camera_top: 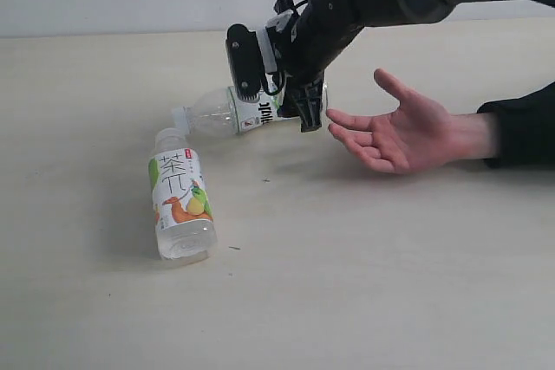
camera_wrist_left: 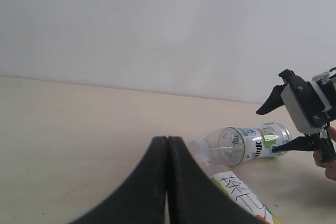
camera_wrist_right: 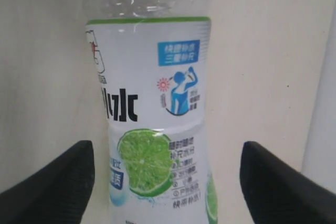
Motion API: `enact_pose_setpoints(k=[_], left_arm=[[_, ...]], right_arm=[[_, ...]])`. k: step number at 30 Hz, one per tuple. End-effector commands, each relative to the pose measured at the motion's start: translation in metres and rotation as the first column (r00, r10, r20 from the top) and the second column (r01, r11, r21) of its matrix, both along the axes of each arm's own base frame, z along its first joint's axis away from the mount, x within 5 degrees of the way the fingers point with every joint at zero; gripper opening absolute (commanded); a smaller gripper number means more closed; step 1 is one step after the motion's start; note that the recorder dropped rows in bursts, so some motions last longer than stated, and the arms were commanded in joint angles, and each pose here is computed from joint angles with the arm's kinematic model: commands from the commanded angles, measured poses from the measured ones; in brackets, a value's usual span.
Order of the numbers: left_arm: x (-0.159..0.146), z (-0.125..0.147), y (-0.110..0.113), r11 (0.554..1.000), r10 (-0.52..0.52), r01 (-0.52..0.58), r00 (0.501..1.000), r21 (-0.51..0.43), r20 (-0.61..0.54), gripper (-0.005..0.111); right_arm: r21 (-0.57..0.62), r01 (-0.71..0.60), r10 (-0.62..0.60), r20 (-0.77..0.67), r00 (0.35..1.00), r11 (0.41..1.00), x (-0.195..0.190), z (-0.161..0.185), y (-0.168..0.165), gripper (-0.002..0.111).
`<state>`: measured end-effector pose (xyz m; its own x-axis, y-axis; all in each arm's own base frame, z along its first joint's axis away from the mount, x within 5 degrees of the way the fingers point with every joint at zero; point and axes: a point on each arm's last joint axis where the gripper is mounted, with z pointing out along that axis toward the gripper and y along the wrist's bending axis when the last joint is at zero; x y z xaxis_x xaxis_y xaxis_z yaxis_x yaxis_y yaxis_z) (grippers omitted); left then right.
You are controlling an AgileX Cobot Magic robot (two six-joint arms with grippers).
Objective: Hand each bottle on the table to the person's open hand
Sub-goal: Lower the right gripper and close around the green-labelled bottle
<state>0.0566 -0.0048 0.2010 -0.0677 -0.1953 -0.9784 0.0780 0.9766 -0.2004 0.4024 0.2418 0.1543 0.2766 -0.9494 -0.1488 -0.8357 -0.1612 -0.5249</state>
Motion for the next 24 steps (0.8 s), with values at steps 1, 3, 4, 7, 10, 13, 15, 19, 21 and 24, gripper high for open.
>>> enact_pose_setpoints(k=[1, 3, 4, 7, 10, 13, 15, 19, 21, 24], left_arm=[[0.000, 0.000, 0.000, 1.000, 0.000, 0.000, 1.000, 0.001, 0.005, 0.000], [0.000, 0.000, 0.000, 1.000, 0.000, 0.000, 1.000, 0.001, 0.005, 0.000], [0.000, 0.000, 0.000, 1.000, 0.000, 0.000, 1.000, 0.001, 0.005, 0.000], [0.000, 0.000, 0.000, 1.000, 0.000, 0.000, 1.000, 0.001, 0.005, 0.000], [0.000, 0.000, 0.000, 1.000, 0.000, 0.000, 1.000, 0.001, 0.005, 0.000], [0.000, 0.000, 0.000, 1.000, 0.000, 0.000, 1.000, 0.001, 0.005, 0.000], [0.000, 0.000, 0.000, 1.000, 0.000, 0.000, 1.000, 0.001, 0.005, 0.000], [0.000, 0.000, 0.000, 1.000, 0.000, 0.000, 1.000, 0.001, 0.005, 0.000], [0.000, 0.000, 0.000, 1.000, 0.000, 0.000, 1.000, 0.001, 0.005, 0.000], [0.000, 0.000, 0.000, 1.000, 0.000, 0.000, 1.000, 0.001, 0.005, 0.000]], right_arm=[[-0.002, -0.015, 0.015, 0.014, 1.000, 1.000, 0.002, -0.004, 0.003, 0.075], [0.007, -0.016, 0.016, 0.028, 0.999, 1.000, 0.003, -0.005, 0.004, 0.078], [0.008, -0.016, 0.016, 0.031, 0.999, 1.000, 0.004, -0.006, 0.004, 0.079], [0.011, -0.017, 0.016, 0.035, 0.999, 1.000, 0.005, -0.011, 0.005, 0.080], [0.017, -0.018, 0.017, 0.045, 0.999, 1.000, 0.006, -0.014, 0.006, 0.080], [0.019, -0.018, 0.017, 0.047, 0.999, 1.000, 0.007, -0.016, 0.006, 0.080], [0.015, -0.018, 0.017, 0.041, 0.999, 1.000, 0.007, -0.018, 0.006, 0.080], [0.009, -0.017, 0.017, 0.030, 0.999, 1.000, 0.007, -0.023, 0.006, 0.080], [0.003, -0.017, 0.017, 0.020, 1.000, 1.000, 0.007, -0.029, 0.006, 0.080], [-0.008, -0.025, 0.025, 0.011, 1.000, 1.000, 0.007, -0.035, 0.006, 0.080]])
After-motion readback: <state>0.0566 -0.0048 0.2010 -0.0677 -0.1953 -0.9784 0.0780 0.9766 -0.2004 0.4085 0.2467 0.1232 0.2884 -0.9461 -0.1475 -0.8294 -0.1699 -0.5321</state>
